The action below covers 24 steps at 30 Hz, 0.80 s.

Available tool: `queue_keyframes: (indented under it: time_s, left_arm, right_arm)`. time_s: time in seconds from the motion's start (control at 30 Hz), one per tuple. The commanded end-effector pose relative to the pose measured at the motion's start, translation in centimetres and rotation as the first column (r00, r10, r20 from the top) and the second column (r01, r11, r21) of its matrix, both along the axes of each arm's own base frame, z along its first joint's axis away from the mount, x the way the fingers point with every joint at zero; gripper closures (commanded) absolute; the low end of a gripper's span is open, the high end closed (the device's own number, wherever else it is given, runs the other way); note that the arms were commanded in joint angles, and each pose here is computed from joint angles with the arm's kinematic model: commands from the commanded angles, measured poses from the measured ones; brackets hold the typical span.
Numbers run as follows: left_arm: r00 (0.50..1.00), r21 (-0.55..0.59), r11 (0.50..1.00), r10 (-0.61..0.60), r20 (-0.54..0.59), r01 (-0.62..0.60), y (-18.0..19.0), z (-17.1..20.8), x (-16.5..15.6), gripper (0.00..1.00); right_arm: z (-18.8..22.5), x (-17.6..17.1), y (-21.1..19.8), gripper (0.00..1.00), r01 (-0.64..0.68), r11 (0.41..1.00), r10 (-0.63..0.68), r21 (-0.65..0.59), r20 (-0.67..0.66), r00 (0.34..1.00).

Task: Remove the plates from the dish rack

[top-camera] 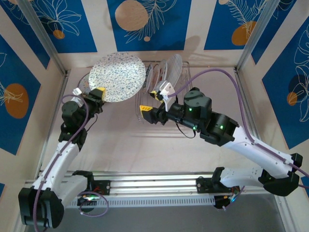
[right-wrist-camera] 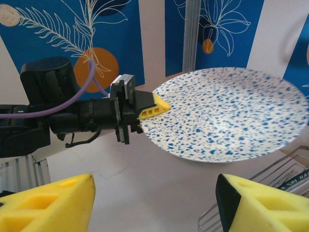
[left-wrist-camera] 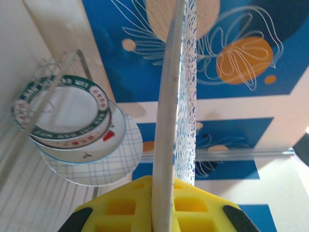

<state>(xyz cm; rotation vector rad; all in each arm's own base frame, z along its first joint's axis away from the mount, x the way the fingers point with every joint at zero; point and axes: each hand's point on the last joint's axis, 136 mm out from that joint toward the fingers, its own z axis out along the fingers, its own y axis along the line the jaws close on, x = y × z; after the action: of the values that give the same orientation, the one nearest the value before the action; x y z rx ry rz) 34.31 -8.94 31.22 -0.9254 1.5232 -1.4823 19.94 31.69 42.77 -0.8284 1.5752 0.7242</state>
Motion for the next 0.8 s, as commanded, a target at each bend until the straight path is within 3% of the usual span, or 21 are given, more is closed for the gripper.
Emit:
queue_keyframes:
  time_s: [0.0,0.77]
  left_arm:
    - [0.998,-0.011,0.999,0.032,0.06,-0.031,1.6,1.2,-0.7,1.0]
    - [0.94,0.153,0.931,0.34,-0.041,-0.33,9.4,-8.0,3.3,1.0]
  right_arm:
    - [1.7,0.0,0.0,0.3,0.002,1.0,-0.003,0.015,0.074,0.997]
    - [1.3,1.1,-1.6,0.29,0.015,0.999,-0.016,0.03,0.033,0.999]
